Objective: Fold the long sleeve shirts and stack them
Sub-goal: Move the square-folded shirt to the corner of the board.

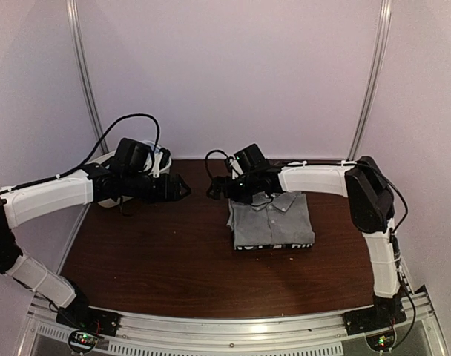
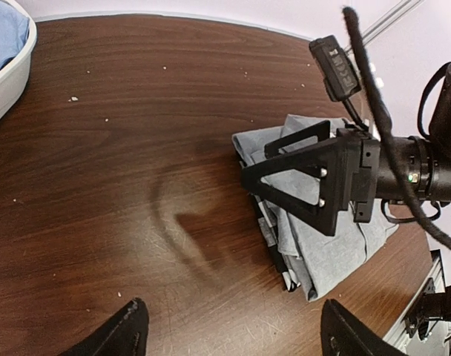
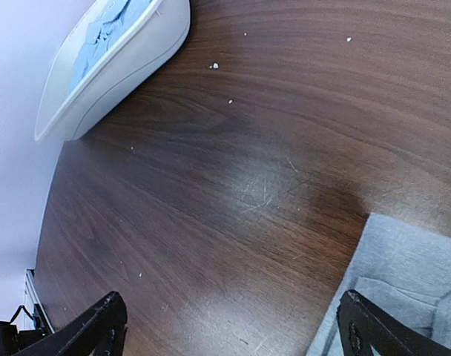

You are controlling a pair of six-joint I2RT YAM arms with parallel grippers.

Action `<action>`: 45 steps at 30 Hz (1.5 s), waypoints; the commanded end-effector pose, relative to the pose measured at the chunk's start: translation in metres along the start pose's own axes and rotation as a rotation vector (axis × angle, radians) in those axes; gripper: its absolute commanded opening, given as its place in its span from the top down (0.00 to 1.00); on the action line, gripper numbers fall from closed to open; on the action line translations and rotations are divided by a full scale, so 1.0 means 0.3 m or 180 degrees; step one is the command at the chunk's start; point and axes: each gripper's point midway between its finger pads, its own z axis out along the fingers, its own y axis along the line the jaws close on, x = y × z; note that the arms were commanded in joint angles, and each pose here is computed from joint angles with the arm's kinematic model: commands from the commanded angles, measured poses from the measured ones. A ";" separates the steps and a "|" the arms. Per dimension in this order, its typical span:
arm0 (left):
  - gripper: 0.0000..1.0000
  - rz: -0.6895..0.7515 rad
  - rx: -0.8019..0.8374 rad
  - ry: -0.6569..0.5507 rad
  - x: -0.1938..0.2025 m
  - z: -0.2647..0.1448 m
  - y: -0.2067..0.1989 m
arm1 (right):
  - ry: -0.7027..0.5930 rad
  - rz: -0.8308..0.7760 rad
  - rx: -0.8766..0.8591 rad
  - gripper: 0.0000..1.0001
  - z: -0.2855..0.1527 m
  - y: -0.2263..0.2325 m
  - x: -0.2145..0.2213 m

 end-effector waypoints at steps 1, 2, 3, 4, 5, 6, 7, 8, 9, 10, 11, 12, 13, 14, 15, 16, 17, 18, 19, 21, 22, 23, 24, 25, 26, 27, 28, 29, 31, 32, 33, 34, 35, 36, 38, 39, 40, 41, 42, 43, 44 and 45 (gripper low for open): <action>0.19 0.0076 0.0042 -0.0089 -0.021 -0.017 0.003 | 0.0014 0.0117 -0.0219 0.00 0.062 0.049 0.005; 0.19 0.0073 0.0053 -0.0082 -0.021 -0.014 0.003 | 0.0033 0.0151 -0.0229 0.00 0.078 0.042 0.014; 0.19 0.0074 0.0063 -0.0080 -0.022 -0.012 0.003 | 0.0048 0.0174 -0.0232 0.00 0.093 0.036 0.022; 0.19 0.0076 0.0070 -0.0076 -0.023 -0.010 0.002 | 0.0055 0.0200 -0.0218 0.00 0.107 0.026 0.030; 0.19 0.0076 0.0066 -0.0072 -0.023 -0.008 0.004 | 0.0057 0.0220 -0.0191 0.00 0.116 0.015 0.036; 0.19 0.0079 0.0065 -0.0067 -0.024 -0.006 0.005 | 0.0065 0.0238 -0.0152 0.00 0.126 0.001 0.045; 0.19 0.0078 0.0070 -0.0063 -0.024 -0.004 0.005 | 0.0062 0.0253 -0.0104 0.00 0.132 -0.015 0.053; 0.19 0.0080 0.0064 -0.0051 -0.022 0.000 0.008 | 0.0033 0.0277 -0.0035 0.00 0.135 -0.035 0.054; 0.19 0.0078 0.0064 -0.0051 -0.022 0.000 0.009 | 0.0025 0.0302 0.0013 0.00 0.137 -0.051 0.061; 0.19 0.0075 0.0060 -0.0050 -0.022 0.001 0.011 | 0.0001 0.0332 0.0067 0.00 0.136 -0.069 0.063; 0.19 0.0073 0.0063 -0.0039 -0.020 0.004 0.012 | -0.0027 0.0365 0.0107 0.00 0.131 -0.085 0.064; 0.19 0.0070 0.0058 -0.0033 -0.019 0.006 0.014 | -0.0047 0.0397 0.0136 0.00 0.127 -0.098 0.068; 0.19 0.0070 0.0059 -0.0028 -0.018 0.008 0.015 | -0.0064 0.0429 0.0170 0.00 0.125 -0.115 0.072; 0.19 0.0067 0.0062 -0.0024 -0.017 0.008 0.015 | -0.0078 0.0463 0.0200 0.00 0.121 -0.131 0.074; 0.19 0.0066 0.0067 -0.0018 -0.016 0.009 0.015 | -0.0083 0.0494 0.0231 0.00 0.119 -0.149 0.081; 0.19 0.0064 0.0067 -0.0011 -0.014 0.011 0.016 | -0.0080 0.0518 0.0256 0.00 0.117 -0.163 0.088; 0.19 0.0057 0.0066 -0.0010 -0.015 0.012 0.017 | -0.0077 0.0541 0.0289 0.00 0.114 -0.179 0.093; 0.19 0.0056 0.0068 -0.0002 -0.013 0.014 0.017 | -0.0070 0.0555 0.0319 0.00 0.112 -0.193 0.102; 0.19 0.0055 0.0073 0.0003 -0.013 0.015 0.016 | -0.0074 0.0569 0.0351 0.00 0.106 -0.204 0.106; 0.19 0.0054 0.0079 0.0012 -0.012 0.019 0.015 | -0.0081 0.0616 0.0393 0.00 0.091 -0.230 0.124; 0.19 0.0050 0.0079 0.0021 -0.011 0.022 0.015 | -0.0107 0.0646 0.0399 0.00 0.079 -0.240 0.123; 0.19 0.0046 0.0085 0.0023 -0.012 0.025 0.014 | -0.0129 0.0673 0.0399 0.00 0.064 -0.246 0.125; 0.19 0.0042 0.0089 0.0033 -0.010 0.029 0.015 | -0.0141 0.0690 0.0400 0.00 0.052 -0.255 0.128; 0.19 0.0038 0.0099 0.0043 -0.009 0.033 0.013 | -0.0146 0.0704 0.0407 0.00 0.041 -0.264 0.132; 0.19 0.0033 0.0110 0.0050 -0.008 0.036 0.012 | -0.0140 0.0719 0.0422 0.00 0.029 -0.275 0.138; 0.19 0.0027 0.0120 0.0059 -0.007 0.040 0.010 | -0.0135 0.0725 0.0443 0.00 0.018 -0.284 0.147; 0.19 0.0021 0.0127 0.0067 -0.006 0.045 0.010 | -0.0123 0.0733 0.0457 0.00 0.005 -0.294 0.159; 0.19 0.0017 0.0134 0.0064 -0.007 0.046 0.009 | -0.0123 0.0741 0.0466 0.00 -0.012 -0.301 0.167; 0.19 0.0000 0.0152 0.0070 -0.007 0.052 0.006 | -0.0106 0.0746 0.0474 0.00 -0.041 -0.316 0.193; 0.19 -0.0008 0.0169 0.0074 -0.007 0.055 0.003 | -0.0118 0.0736 0.0450 0.00 -0.057 -0.315 0.198; 0.19 -0.0015 0.0180 0.0080 -0.006 0.057 0.002 | -0.0090 0.0732 0.0458 0.00 -0.070 -0.322 0.217; 0.19 -0.0019 0.0198 0.0086 -0.006 0.060 -0.001 | -0.0048 0.0732 0.0484 0.00 -0.085 -0.337 0.245; 0.19 -0.0026 0.0204 0.0096 -0.004 0.063 -0.002 | -0.0032 0.0724 0.0499 0.00 -0.101 -0.342 0.260; 0.19 -0.0033 0.0213 0.0101 -0.003 0.065 -0.003 | -0.0013 0.0722 0.0525 0.00 -0.118 -0.351 0.280; 0.19 -0.0045 0.0223 0.0109 0.000 0.070 -0.003 | -0.0012 0.0734 0.0563 0.00 -0.155 -0.367 0.309; 0.19 -0.0054 0.0230 0.0112 0.001 0.073 -0.003 | -0.0018 0.0746 0.0576 0.00 -0.174 -0.375 0.323; 0.19 -0.0059 0.0242 0.0107 0.000 0.074 -0.005 | -0.0028 0.0762 0.0584 0.00 -0.193 -0.381 0.332; 0.19 -0.0069 0.0250 0.0110 0.000 0.076 -0.006 | -0.0026 0.0780 0.0604 0.00 -0.211 -0.393 0.346; 0.20 -0.0075 0.0261 0.0108 -0.001 0.077 -0.008 | -0.0035 0.0797 0.0617 0.00 -0.228 -0.401 0.356; 0.20 -0.0081 0.0276 0.0111 -0.001 0.078 -0.011 | -0.0040 0.0815 0.0635 0.00 -0.244 -0.411 0.368; 0.20 -0.0087 0.0285 0.0112 -0.001 0.079 -0.012 | -0.0061 0.0838 0.0658 0.00 -0.264 -0.423 0.375; 0.19 -0.0097 0.0291 0.0119 0.001 0.081 -0.013 | -0.0083 0.0852 0.0673 0.00 -0.282 -0.431 0.380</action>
